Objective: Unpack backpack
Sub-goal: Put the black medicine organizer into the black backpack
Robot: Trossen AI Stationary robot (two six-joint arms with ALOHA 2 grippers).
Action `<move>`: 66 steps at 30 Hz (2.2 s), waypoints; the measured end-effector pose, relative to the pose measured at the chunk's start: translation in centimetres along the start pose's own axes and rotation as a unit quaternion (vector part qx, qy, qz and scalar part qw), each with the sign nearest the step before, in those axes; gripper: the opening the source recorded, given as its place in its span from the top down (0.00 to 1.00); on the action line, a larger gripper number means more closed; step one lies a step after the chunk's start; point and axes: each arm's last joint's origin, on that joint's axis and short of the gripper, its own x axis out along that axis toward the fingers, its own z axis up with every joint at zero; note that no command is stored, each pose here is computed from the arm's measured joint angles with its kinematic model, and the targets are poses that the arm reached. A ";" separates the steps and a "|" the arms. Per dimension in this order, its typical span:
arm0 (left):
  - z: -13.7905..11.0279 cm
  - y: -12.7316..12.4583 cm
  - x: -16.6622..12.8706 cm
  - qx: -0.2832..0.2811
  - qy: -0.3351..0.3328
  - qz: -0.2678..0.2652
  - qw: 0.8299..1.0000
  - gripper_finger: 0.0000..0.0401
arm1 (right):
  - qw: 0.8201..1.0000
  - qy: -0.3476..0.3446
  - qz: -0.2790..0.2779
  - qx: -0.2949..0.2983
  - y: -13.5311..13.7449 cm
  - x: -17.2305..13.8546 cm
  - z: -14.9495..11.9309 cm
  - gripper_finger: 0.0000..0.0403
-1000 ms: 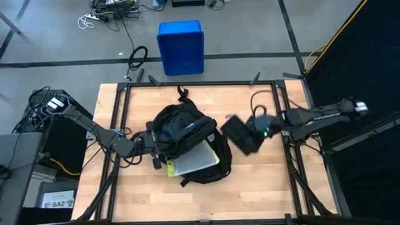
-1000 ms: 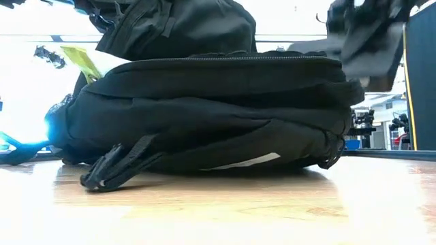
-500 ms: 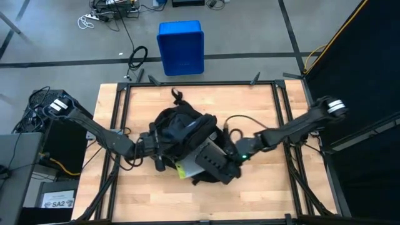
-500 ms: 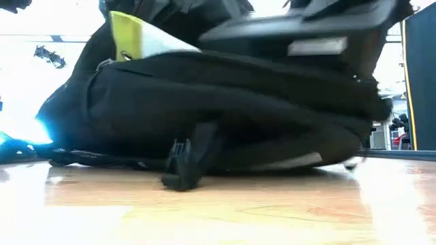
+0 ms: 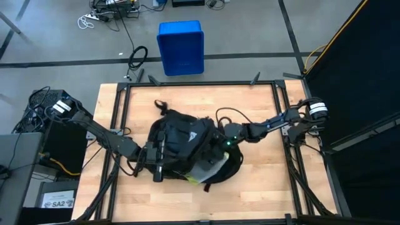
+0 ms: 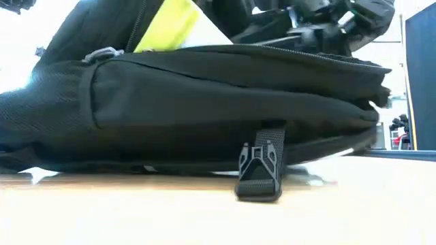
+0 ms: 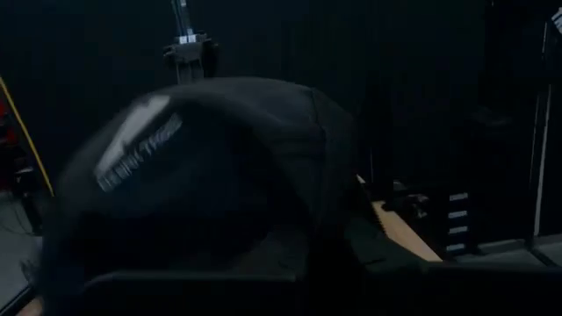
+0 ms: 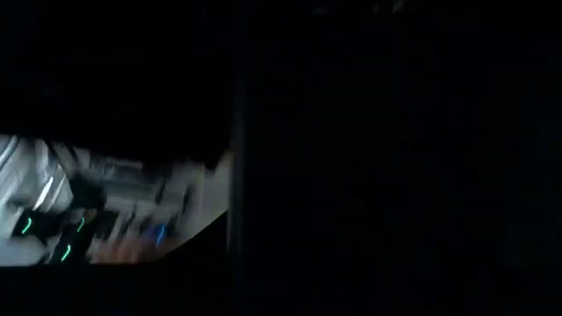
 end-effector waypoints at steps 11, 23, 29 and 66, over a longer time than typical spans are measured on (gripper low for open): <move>-0.5 -0.2 0.0 0.008 0.019 -0.011 1.000 1.00 | 0.995 -0.023 -0.070 -0.073 -0.7 -0.1 0.9 0.43; -0.7 -0.3 0.0 0.013 0.031 -0.016 0.999 1.00 | 0.996 0.024 -0.066 -0.058 0.1 -1.2 0.8 0.10; -0.8 -0.2 0.0 0.016 0.038 -0.013 0.999 1.00 | 0.990 -0.008 -0.087 -0.110 2.0 -3.9 1.8 0.21; -1.1 0.4 -0.6 -0.002 0.082 0.029 0.996 1.00 | 0.816 -0.039 -0.221 -0.532 13.3 -0.5 -4.9 0.36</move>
